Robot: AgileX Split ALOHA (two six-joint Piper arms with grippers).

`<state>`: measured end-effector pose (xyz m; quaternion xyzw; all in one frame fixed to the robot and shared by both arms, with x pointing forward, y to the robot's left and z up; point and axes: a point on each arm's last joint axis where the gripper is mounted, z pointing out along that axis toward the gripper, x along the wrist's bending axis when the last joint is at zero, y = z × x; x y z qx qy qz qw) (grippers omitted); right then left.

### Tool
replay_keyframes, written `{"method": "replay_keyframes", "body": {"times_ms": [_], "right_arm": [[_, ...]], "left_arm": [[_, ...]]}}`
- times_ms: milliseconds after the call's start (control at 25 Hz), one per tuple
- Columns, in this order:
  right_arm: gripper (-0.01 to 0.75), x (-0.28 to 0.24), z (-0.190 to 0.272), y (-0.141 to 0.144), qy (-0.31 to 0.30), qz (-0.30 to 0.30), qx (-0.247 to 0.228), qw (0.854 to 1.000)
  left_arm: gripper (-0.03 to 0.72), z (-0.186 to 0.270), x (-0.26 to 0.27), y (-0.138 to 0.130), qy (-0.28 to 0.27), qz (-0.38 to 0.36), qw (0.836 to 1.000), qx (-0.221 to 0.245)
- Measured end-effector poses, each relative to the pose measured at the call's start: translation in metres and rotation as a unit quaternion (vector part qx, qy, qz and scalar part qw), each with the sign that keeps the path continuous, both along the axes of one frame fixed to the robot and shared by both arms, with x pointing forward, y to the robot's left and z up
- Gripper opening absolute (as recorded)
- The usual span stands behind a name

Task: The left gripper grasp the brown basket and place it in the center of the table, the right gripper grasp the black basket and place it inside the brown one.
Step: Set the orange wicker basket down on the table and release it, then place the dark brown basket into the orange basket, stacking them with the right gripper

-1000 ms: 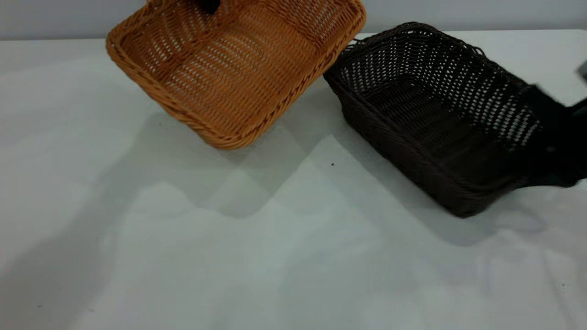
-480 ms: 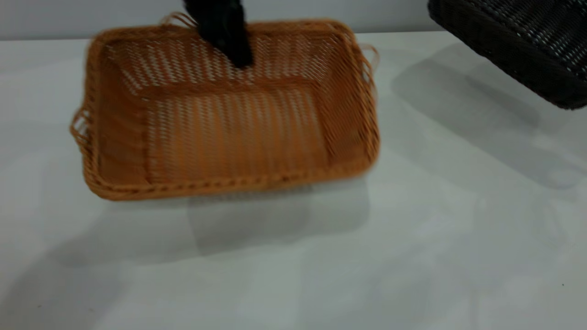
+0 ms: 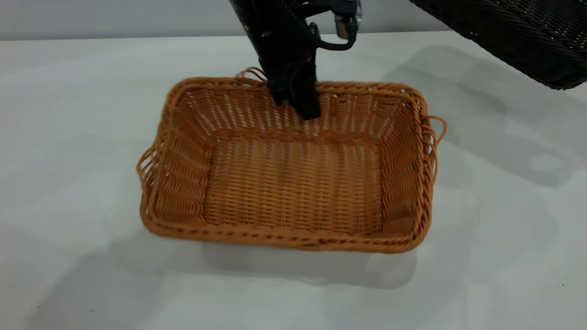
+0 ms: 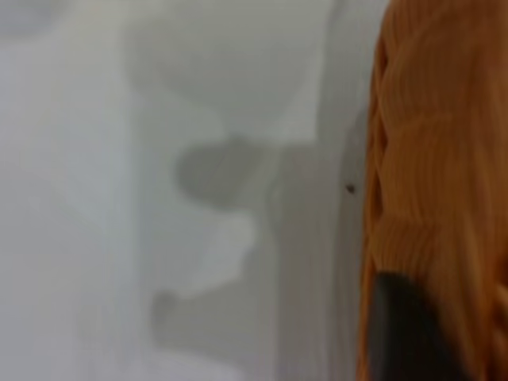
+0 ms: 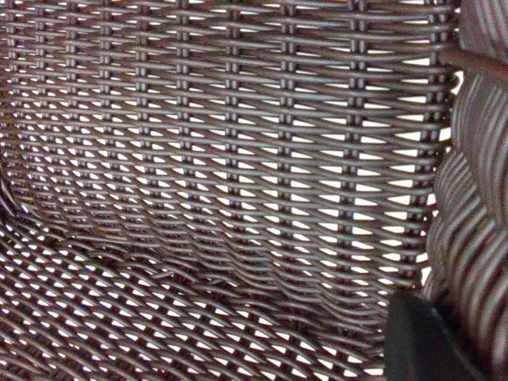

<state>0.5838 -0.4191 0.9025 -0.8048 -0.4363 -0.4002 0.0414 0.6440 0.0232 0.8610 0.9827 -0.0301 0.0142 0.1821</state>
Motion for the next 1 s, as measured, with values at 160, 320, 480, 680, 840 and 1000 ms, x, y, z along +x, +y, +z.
{"method": "replay_keyframes", "body": {"times_ms": [160,320,480,680,840,1000], "right_arm": [[0.078,-0.003,-0.001,0.003,0.009,0.021,0.004,1.000],[0.078,-0.007,-0.002,0.006,0.029,0.040,0.014,0.999],[0.078,-0.008,0.000,0.016,0.050,0.053,0.051,0.996],[0.078,-0.002,0.007,0.058,0.076,0.111,0.059,0.989],[0.078,0.000,0.009,0.114,0.105,0.190,0.058,0.974],[0.078,-0.004,0.007,0.167,0.129,0.247,0.043,0.959]], "left_arm": [[0.449,0.000,0.002,-0.002,-0.007,0.021,1.000,-0.006],[0.578,0.015,0.008,0.001,-0.011,0.100,0.995,-0.007],[0.591,0.058,0.025,0.030,-0.016,0.242,0.970,-0.012],[0.579,0.112,0.050,0.099,-0.026,0.412,0.910,-0.042],[0.578,0.128,0.063,0.142,-0.036,0.472,0.879,-0.060],[0.577,0.128,0.068,0.161,-0.035,0.496,0.865,-0.062]]}}
